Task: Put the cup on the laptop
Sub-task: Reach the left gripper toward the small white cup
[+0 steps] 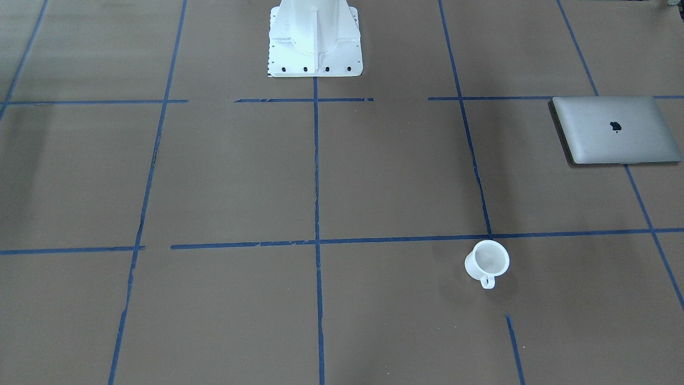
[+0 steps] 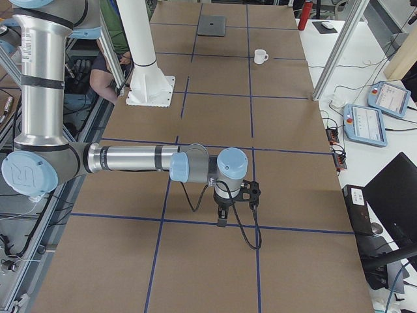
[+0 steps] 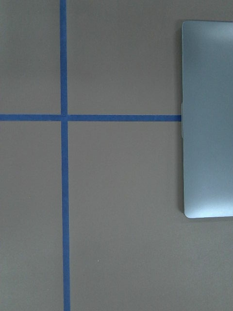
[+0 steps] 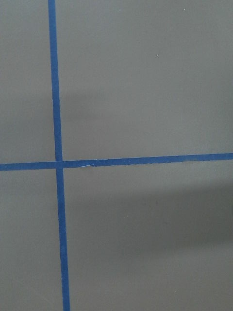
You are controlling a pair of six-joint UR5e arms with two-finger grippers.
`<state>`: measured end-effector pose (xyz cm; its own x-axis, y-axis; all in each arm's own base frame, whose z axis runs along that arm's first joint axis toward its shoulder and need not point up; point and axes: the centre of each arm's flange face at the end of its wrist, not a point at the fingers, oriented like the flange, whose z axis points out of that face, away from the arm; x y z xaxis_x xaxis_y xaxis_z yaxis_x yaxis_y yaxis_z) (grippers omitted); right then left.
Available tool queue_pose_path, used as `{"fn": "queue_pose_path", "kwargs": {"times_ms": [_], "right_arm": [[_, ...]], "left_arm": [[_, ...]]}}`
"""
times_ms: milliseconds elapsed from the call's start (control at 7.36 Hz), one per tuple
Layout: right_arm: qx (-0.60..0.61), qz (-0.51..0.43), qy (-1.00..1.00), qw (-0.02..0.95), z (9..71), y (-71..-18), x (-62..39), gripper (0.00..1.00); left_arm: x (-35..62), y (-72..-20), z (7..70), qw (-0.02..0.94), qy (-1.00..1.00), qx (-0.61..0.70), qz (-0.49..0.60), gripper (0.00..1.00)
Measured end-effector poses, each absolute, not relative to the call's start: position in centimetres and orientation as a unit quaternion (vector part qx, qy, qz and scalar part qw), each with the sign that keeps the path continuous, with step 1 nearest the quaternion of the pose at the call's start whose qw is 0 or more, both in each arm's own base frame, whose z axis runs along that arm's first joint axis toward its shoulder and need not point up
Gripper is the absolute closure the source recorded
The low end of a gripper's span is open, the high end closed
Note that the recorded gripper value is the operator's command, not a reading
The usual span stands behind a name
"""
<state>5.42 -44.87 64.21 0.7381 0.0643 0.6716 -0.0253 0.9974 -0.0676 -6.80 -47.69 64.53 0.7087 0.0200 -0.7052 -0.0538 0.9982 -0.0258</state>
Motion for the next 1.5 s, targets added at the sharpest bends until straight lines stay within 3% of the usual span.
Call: {"fn": "queue_pose_path", "kwargs": {"times_ms": [272,544,951,1495], "right_arm": [[-0.027,0.024,-0.361,0.932,64.2,-44.9,5.4,0.00],[-0.027,0.024,-0.361,0.932,64.2,-44.9,5.4,0.00],[-0.027,0.024,-0.361,0.932,64.2,-44.9,5.4,0.00],[-0.027,0.024,-0.361,0.932,64.2,-44.9,5.4,0.00]], "left_arm": [[-6.7,-49.2,62.6,0.925,0.378,0.003,0.029,0.00],[-4.6,-53.8,56.8,0.923,0.381,0.039,0.044,0.00],[6.8,-60.5,44.0,0.908,0.414,0.045,0.040,0.00],[20.2,-62.2,35.3,0.897,0.433,0.029,0.080,0.00]]}}
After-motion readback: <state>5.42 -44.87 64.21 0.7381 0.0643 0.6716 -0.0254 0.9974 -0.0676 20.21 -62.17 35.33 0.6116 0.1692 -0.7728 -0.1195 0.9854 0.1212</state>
